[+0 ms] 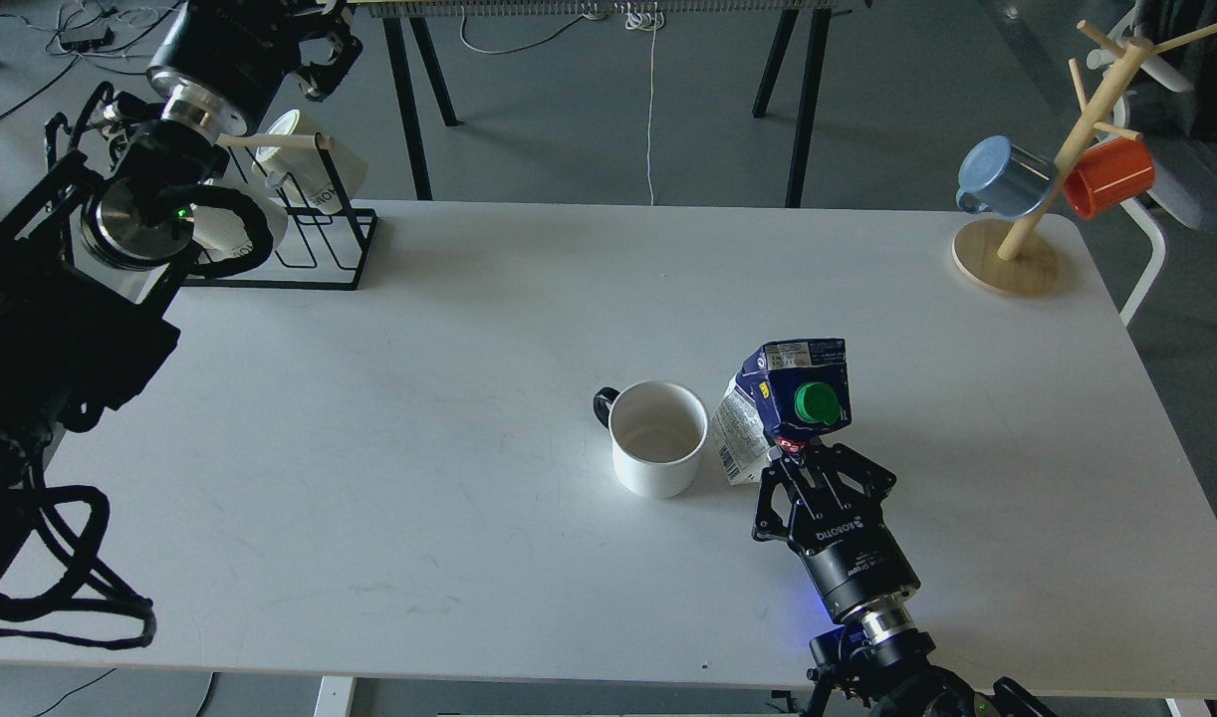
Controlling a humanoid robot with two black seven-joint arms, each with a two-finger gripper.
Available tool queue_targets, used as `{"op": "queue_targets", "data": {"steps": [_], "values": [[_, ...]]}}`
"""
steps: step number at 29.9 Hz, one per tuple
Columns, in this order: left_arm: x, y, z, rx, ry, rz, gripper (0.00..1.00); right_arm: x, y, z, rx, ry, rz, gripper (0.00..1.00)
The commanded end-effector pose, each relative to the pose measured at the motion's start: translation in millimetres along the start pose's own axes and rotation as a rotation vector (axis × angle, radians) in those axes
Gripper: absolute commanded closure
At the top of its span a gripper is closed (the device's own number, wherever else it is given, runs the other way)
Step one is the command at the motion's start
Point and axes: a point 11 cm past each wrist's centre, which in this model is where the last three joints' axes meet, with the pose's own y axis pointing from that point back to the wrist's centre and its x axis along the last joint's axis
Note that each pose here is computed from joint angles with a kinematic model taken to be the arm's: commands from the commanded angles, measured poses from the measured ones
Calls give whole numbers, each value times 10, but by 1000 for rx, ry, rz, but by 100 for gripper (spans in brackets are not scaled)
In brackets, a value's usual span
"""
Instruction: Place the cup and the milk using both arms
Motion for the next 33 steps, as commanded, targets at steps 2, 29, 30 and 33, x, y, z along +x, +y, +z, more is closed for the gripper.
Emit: {"op": "queue_targets", "data": {"steps": [2,29,30,33], "values": [[0,2,13,-4,-2,-1,0,-3,10,7,-3,-1,0,42],[11,7,36,-6,-3,2,0,-106,264,-4,-32,29,-11,2],[11,7,36,-6,-3,2,0,-100,300,-2,-30,29,-7,2],[7,5,28,-5,-3,1,0,-82,396,-30,-32,37,8,2]]}}
